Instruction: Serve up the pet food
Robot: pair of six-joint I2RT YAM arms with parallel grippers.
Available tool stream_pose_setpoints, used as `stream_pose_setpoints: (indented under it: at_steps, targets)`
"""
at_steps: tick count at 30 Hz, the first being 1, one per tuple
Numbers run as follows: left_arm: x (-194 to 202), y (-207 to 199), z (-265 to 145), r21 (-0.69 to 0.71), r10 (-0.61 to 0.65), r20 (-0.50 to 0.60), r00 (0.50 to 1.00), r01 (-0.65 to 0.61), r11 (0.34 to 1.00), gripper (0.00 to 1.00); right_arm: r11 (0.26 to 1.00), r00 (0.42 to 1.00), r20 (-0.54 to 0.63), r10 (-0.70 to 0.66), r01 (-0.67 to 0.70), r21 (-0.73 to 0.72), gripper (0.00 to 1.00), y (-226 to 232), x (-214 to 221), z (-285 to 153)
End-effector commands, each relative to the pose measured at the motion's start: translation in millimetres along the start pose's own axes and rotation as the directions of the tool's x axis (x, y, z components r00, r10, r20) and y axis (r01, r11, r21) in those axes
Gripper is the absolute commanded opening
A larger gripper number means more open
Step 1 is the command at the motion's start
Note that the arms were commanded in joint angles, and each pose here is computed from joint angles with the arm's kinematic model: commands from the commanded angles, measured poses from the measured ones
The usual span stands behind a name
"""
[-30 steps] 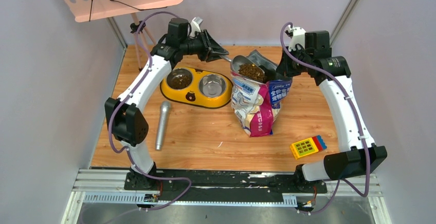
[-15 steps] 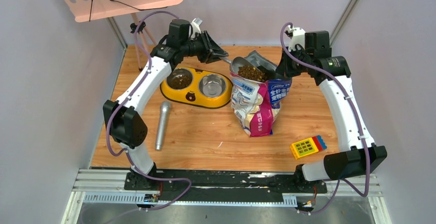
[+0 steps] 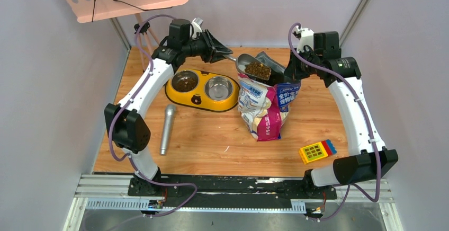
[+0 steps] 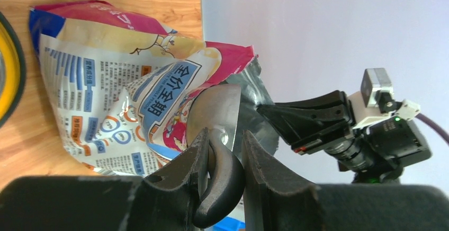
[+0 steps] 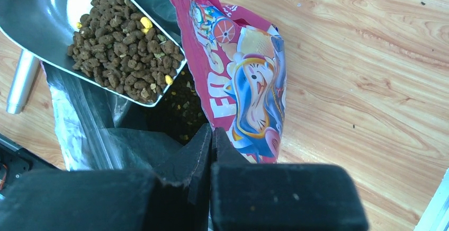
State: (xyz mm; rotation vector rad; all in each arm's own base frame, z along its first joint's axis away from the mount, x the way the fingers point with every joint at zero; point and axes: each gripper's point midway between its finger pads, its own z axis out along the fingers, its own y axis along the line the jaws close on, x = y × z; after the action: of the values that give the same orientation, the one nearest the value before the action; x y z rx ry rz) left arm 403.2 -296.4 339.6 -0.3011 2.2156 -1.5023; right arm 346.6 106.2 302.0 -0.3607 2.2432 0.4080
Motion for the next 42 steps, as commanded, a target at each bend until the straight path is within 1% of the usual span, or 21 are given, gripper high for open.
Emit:
stream_pose_setpoints:
  at_steps: [1, 3, 4, 5, 6, 9, 11, 12, 13, 14, 15, 17, 18, 19, 20, 21, 23, 25, 30, 37, 42]
  targets:
    - [-4.7, -12.4, -3.3, 0.098, -0.103, -0.024, 0.994, 0.105, 0.990, 0.00, 0.999, 0.999, -0.023, -0.041, 0.041, 0.024, 0.00, -5.6, 0.9, -9.2]
    - [0.6, -10.0, -1.1, 0.127, -0.193, -0.072, 0.979, 0.201, 0.971, 0.00, 0.998, 0.998, -0.040, -0.058, 0.059, 0.022, 0.00, -5.9, 4.1, -10.7]
    - [-1.6, -16.4, -2.8, 0.161, -0.221, -0.080, 0.972, 0.231, 0.959, 0.00, 0.998, 0.997, -0.050, -0.064, 0.065, 0.024, 0.00, -6.9, 5.1, -10.8]
    - [0.9, -8.1, -4.5, 0.160, -0.249, -0.106, 0.963, 0.264, 0.951, 0.00, 0.997, 0.996, -0.061, -0.070, 0.072, 0.029, 0.00, -8.2, 5.8, -10.7]
    - [-3.1, -17.2, -9.9, 0.207, -0.248, -0.108, 0.963, 0.265, 0.942, 0.00, 0.996, 0.995, -0.070, -0.074, 0.077, 0.036, 0.00, -10.1, 5.9, -11.1]
    - [-15.6, -10.6, -27.7, 0.268, -0.282, -0.103, 0.954, 0.299, 0.916, 0.00, 0.995, 0.992, -0.096, -0.077, 0.083, 0.059, 0.00, -15.4, 4.6, -10.8]
    - [-21.8, -0.2, -21.3, 0.269, -0.330, -0.085, 0.940, 0.341, 0.901, 0.00, 0.994, 0.992, -0.100, -0.081, 0.087, 0.065, 0.00, -16.8, 2.3, -11.2]
    - [-24.3, -7.9, -16.5, 0.287, -0.320, -0.085, 0.944, 0.330, 0.899, 0.00, 0.993, 0.991, -0.098, -0.086, 0.093, 0.066, 0.00, -17.1, 1.3, -11.2]
    - [-22.1, -8.8, 1.0, 0.302, -0.312, -0.106, 0.944, 0.329, 0.895, 0.00, 0.993, 0.991, -0.102, -0.089, 0.097, 0.068, 0.00, -18.1, 1.6, -10.1]
    - [-25.1, -26.2, 3.9, 0.338, -0.275, -0.111, 0.955, 0.297, 0.893, 0.00, 0.993, 0.990, -0.107, -0.090, 0.098, 0.069, 0.00, -18.9, 2.2, -9.3]
    - [-21.0, -23.6, 16.9, 0.330, -0.269, -0.136, 0.954, 0.299, 0.895, 0.00, 0.993, 0.989, -0.112, -0.092, 0.100, 0.067, 0.00, -19.1, 3.2, -8.6]
    - [-20.0, -32.8, 14.0, 0.347, -0.231, -0.149, 0.962, 0.269, 0.898, 0.00, 0.993, 0.989, -0.116, -0.094, 0.102, 0.065, 0.00, -19.4, 3.8, -7.6]
    - [-21.0, -24.8, 10.2, 0.337, -0.241, -0.150, 0.959, 0.278, 0.899, 0.00, 0.993, 0.989, -0.116, -0.095, 0.103, 0.060, 0.00, -18.6, 3.9, -7.5]
    - [-20.4, -30.1, 0.4, 0.353, -0.228, -0.139, 0.964, 0.263, 0.898, 0.00, 0.993, 0.989, -0.115, -0.095, 0.102, 0.056, 0.00, -18.0, 4.0, -7.1]
    - [-21.0, -16.9, 0.3, 0.335, -0.256, -0.126, 0.958, 0.284, 0.899, 0.00, 0.993, 0.989, -0.114, -0.095, 0.101, 0.053, 0.00, -17.4, 4.1, -7.1]
    - [-19.5, -15.5, -0.7, 0.333, -0.262, -0.122, 0.957, 0.288, 0.898, 0.00, 0.994, 0.989, -0.113, -0.094, 0.100, 0.051, 0.00, -17.0, 4.6, -6.6]
    - [-11.8, -7.5, 8.7, 0.315, -0.269, -0.137, 0.953, 0.299, 0.901, 0.00, 0.994, 0.990, -0.109, -0.093, 0.098, 0.046, 0.00, -15.9, 5.5, -5.7]
    - [-10.5, -8.8, 11.4, 0.318, -0.238, -0.142, 0.961, 0.272, 0.908, 0.00, 0.994, 0.990, -0.108, -0.093, 0.098, 0.038, 0.00, -15.0, 5.8, -5.0]
    - [-16.1, -21.7, -14.0, 0.342, -0.159, -0.106, 0.982, 0.186, 0.921, 0.00, 0.993, 0.989, -0.097, -0.115, 0.118, 0.030, 0.00, -14.7, 3.1, -3.9]
    - [-8.8, -22.1, -42.1, 0.314, -0.118, -0.064, 0.991, 0.132, 0.940, 0.00, 0.991, 0.988, -0.077, -0.131, 0.134, 0.033, 0.00, -15.9, 7.9, -3.5]
    - [-15.9, -20.5, -68.8, 0.300, -0.096, 0.005, 0.995, 0.091, 0.950, 0.00, 0.991, 0.990, -0.055, -0.130, 0.132, 0.037, 0.00, -14.7, 4.4, -8.4]
